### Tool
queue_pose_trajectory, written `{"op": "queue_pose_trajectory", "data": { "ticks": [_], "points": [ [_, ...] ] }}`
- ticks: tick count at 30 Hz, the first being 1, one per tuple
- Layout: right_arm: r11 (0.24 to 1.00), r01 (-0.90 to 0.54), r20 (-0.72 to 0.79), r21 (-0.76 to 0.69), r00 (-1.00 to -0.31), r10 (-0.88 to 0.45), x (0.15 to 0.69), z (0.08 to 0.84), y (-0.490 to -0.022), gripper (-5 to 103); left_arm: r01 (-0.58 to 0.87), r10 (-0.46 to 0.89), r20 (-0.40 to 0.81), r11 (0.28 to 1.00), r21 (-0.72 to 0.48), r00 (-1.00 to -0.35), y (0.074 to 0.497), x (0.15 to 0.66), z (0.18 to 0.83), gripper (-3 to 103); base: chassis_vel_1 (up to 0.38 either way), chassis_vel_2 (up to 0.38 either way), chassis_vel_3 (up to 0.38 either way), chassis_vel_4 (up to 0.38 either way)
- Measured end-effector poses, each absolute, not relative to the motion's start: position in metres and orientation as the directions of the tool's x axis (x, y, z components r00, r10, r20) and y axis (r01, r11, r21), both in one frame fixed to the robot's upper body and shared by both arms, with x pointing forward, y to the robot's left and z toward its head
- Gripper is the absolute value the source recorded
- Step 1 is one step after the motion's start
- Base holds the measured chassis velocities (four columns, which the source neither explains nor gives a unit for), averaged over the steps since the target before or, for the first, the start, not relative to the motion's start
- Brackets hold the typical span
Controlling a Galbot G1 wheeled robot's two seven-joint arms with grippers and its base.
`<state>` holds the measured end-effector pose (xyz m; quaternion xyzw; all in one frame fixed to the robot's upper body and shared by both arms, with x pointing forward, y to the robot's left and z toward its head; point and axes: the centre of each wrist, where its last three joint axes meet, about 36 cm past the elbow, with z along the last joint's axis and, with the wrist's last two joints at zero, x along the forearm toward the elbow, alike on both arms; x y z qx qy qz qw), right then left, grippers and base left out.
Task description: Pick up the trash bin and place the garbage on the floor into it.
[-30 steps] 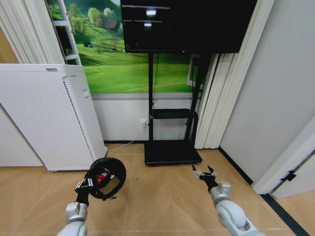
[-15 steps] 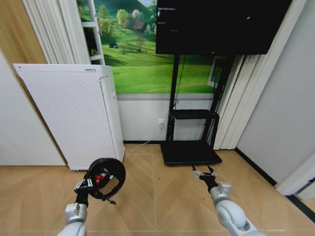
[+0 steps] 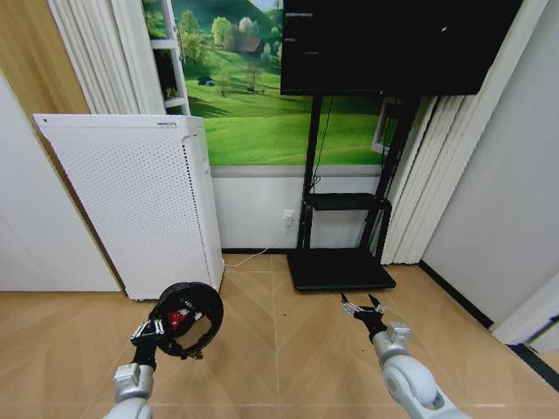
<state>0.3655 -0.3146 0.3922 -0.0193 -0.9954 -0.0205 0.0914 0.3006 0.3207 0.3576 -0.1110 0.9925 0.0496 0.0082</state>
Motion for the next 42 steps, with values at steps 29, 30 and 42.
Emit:
{"op": "queue_pose_trajectory", "data": {
  "ticks": [29, 30, 42],
  "points": [
    [0.998, 0.042, 0.183, 0.037, -0.983, 0.034, 0.365, 0.392, -0.314, 100, -0.33, -0.283, 0.366, 0.942, -0.069, -0.886, 0.336, 0.242, 0.306, 4, 0.057, -0.05, -0.066, 0.047],
    [0.998, 0.042, 0.183, 0.037, -0.983, 0.034, 0.365, 0.392, -0.314, 100, -0.333, -0.284, 0.384, 0.94, -0.067, -0.879, 0.336, 0.24, 0.3, 4, 0.0, 0.0, 0.0, 0.0],
    [0.998, 0.042, 0.183, 0.037, -0.983, 0.034, 0.365, 0.392, -0.314, 100, -0.342, -0.238, 0.45, 0.925, -0.165, -0.861, 0.325, 0.24, 0.272, 4, 0.0, 0.0, 0.0, 0.0]
  ]
}}
